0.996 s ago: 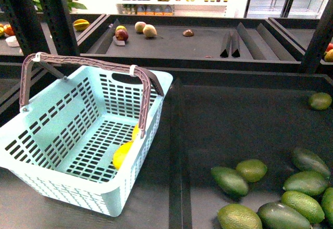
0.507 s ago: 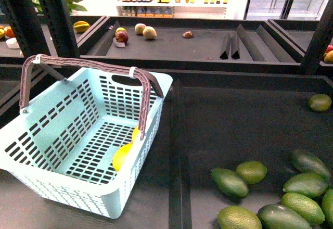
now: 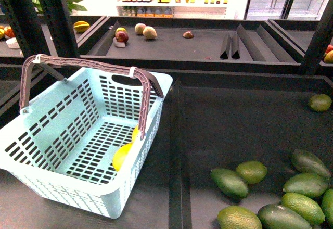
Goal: Pick lemon and mango into basket
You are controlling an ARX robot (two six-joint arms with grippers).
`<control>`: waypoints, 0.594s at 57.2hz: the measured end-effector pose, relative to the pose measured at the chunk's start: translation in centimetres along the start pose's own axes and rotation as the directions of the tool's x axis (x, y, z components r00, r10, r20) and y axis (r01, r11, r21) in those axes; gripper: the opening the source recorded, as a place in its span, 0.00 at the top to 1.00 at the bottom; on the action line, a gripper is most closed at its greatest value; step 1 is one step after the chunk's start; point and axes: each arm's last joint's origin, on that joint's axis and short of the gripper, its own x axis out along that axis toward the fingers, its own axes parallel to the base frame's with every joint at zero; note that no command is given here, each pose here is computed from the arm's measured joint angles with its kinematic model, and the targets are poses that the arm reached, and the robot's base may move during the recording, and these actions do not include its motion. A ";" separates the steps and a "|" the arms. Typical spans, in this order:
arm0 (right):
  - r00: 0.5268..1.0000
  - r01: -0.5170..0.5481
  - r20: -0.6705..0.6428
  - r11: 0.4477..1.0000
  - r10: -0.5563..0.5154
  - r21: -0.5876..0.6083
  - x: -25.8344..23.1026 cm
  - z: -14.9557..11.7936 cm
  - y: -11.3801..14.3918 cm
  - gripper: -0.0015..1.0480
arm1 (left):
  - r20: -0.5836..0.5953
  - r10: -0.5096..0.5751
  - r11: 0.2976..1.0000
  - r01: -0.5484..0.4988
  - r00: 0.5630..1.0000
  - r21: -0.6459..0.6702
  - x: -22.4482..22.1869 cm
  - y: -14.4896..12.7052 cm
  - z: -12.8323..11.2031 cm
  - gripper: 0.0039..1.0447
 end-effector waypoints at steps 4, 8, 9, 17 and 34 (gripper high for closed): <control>1.000 0.000 0.000 1.000 0.000 0.000 0.0 0.0 0.0 0.08 | 0.002 0.000 1.000 0.000 1.000 0.000 -0.2 0.0 0.0 0.97; 1.000 0.000 0.000 1.000 0.000 0.000 0.0 0.0 0.0 0.08 | 0.002 0.000 1.000 0.000 1.000 0.000 -0.4 0.0 0.1 0.97; 1.000 0.000 0.000 1.000 0.000 0.000 0.0 0.0 0.0 0.08 | 0.003 0.000 1.000 0.000 1.000 0.000 -0.5 0.0 0.1 0.97; 1.000 0.000 0.000 1.000 0.000 0.000 0.0 0.0 0.0 0.08 | 0.003 0.000 1.000 0.000 1.000 0.000 -0.9 0.0 0.1 0.97; 1.000 0.000 0.000 1.000 0.000 0.000 0.0 0.0 0.0 0.08 | 0.003 0.000 1.000 0.000 1.000 0.000 -1.5 0.0 0.0 0.97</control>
